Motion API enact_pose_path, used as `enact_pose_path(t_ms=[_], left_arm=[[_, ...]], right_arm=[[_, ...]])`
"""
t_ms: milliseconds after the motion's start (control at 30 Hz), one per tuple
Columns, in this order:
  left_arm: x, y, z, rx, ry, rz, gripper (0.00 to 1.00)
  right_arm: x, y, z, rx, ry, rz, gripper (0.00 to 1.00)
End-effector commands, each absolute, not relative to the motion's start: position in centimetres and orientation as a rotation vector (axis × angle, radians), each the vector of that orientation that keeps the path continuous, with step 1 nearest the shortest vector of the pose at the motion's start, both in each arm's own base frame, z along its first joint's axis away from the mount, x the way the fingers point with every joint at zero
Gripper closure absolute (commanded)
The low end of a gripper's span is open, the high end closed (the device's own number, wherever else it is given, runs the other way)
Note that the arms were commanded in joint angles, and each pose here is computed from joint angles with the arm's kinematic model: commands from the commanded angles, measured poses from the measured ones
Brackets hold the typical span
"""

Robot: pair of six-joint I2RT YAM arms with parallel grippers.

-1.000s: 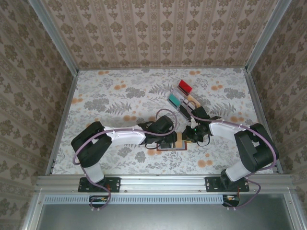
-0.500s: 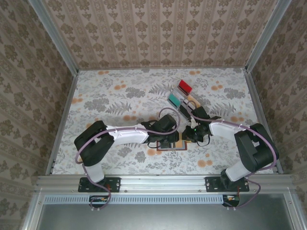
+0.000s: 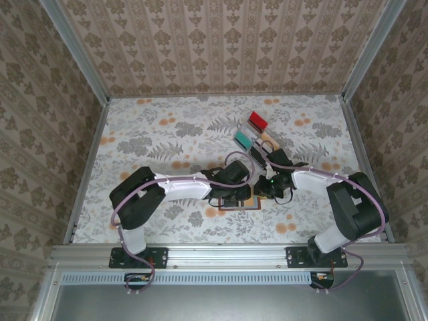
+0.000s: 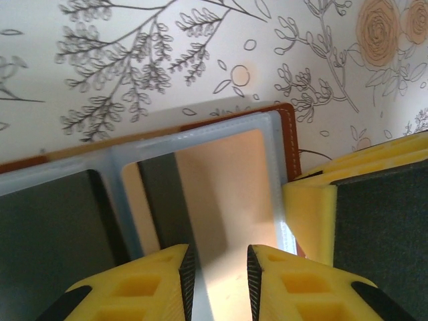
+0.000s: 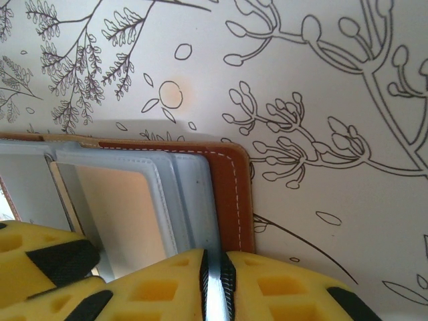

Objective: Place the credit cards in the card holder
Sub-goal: Insert the credit card into the card slot, then pick up the credit card from the storage box.

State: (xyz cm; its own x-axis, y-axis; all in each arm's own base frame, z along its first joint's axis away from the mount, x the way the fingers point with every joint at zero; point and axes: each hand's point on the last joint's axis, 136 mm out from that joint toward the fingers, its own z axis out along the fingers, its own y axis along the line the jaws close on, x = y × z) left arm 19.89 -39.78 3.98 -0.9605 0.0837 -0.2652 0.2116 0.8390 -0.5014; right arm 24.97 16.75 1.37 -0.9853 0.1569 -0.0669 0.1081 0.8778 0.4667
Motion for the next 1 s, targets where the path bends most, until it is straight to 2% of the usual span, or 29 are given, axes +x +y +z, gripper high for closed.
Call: enact_pose_path(t_ms=[0,333,733,967], left_arm=[[19.5,-40.9,4.2,0.257,2.784,-0.849,0.70],[20.4,-38.7,6.4,0.206,2.682,-0.806,0.67],[21.8,-35.2,9.2,0.125,2.565,-0.748,0.61],[22.4,-34.1,9.6,0.082,2.558,-0.747,0.57]], right_arm=[[23.0,15.0,-1.3,0.261,3.048,0.564,0.80],[24.0,15.3,0.5,0.253,2.996,0.583,0.77],[26.7,14.7,8.4,0.142,2.816,0.533,0.65],[29.9,12.9,12.4,0.033,2.704,0.334,0.66]])
